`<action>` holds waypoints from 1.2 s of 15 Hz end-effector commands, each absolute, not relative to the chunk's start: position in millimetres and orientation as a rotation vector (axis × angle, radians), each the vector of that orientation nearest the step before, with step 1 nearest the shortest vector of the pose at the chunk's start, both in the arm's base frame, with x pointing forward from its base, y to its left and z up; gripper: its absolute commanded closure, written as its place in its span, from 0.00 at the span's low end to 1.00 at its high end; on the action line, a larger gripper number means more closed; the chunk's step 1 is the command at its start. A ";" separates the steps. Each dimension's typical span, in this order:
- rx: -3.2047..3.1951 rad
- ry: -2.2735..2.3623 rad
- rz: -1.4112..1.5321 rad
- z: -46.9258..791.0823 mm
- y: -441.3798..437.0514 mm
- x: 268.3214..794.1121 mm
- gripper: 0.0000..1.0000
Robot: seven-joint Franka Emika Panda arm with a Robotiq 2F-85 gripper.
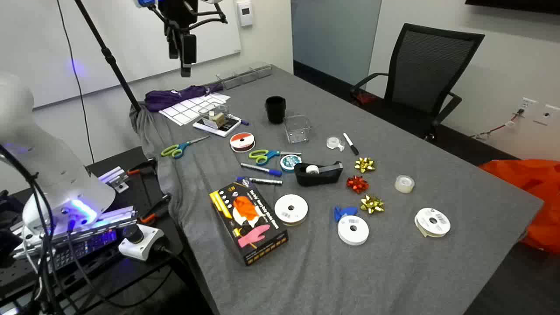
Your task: Move the clear box closer to the edge of the table
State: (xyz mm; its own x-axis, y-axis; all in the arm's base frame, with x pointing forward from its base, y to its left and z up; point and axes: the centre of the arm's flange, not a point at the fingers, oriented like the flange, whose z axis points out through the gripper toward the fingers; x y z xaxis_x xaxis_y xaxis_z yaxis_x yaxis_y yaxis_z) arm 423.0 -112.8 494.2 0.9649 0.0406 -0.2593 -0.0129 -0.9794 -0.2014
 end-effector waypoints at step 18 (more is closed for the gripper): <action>-2.798 0.509 0.031 476.1 -76.0 491.1 0.00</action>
